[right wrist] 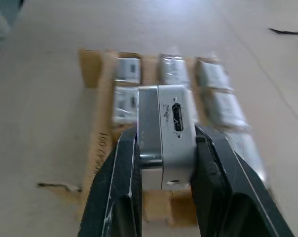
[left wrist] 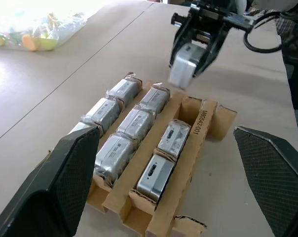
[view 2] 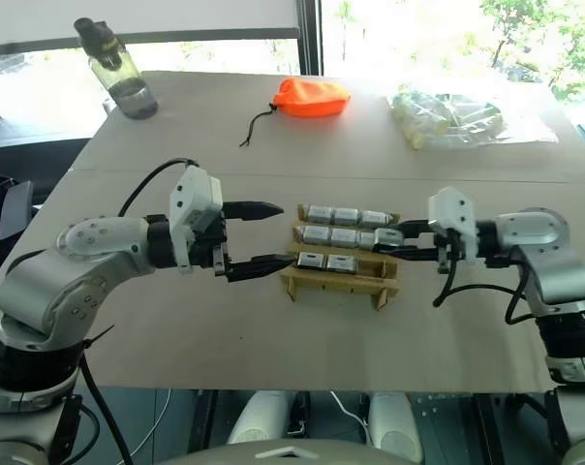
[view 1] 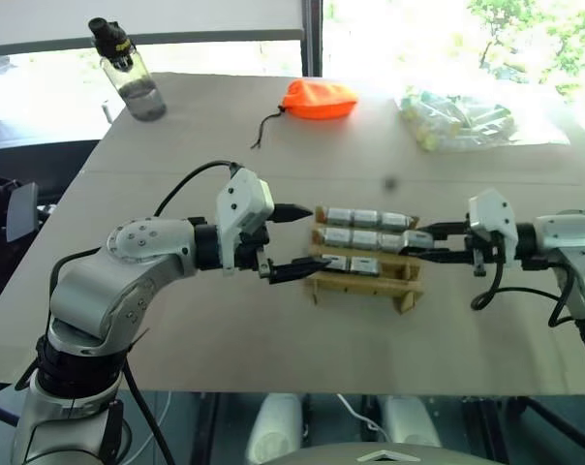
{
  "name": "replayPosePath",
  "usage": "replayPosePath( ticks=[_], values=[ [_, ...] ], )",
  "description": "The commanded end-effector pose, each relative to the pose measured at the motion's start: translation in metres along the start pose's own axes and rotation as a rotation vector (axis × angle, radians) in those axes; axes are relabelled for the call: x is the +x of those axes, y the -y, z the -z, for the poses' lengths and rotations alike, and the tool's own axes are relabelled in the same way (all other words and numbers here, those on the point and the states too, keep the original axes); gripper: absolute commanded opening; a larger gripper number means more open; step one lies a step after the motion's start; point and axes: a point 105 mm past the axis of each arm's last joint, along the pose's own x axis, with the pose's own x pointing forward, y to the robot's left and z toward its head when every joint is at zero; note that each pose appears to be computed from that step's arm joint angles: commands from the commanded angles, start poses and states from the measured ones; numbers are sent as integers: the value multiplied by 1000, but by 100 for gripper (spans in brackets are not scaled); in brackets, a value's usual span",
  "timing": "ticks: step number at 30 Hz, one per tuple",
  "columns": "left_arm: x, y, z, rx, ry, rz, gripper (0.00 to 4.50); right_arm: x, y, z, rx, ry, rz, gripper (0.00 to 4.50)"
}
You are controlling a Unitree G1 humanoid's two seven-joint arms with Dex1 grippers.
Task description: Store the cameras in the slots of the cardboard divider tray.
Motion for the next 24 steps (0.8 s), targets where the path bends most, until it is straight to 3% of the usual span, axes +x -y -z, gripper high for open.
replayPosePath(
  ticks=[1, 18, 24],
  values=[
    [-3, 7, -6, 43, 12, 35, 450, 4, -5, 1, -29, -29, -31, 78],
    [-5, 17, -5, 44, 23, 72, 450, 18, -7, 21, 79, -75, 20, 78],
    [-6, 15, -1, 14, 5, 60, 450, 14, -9, 14, 52, -41, 27, 365]
  ],
)
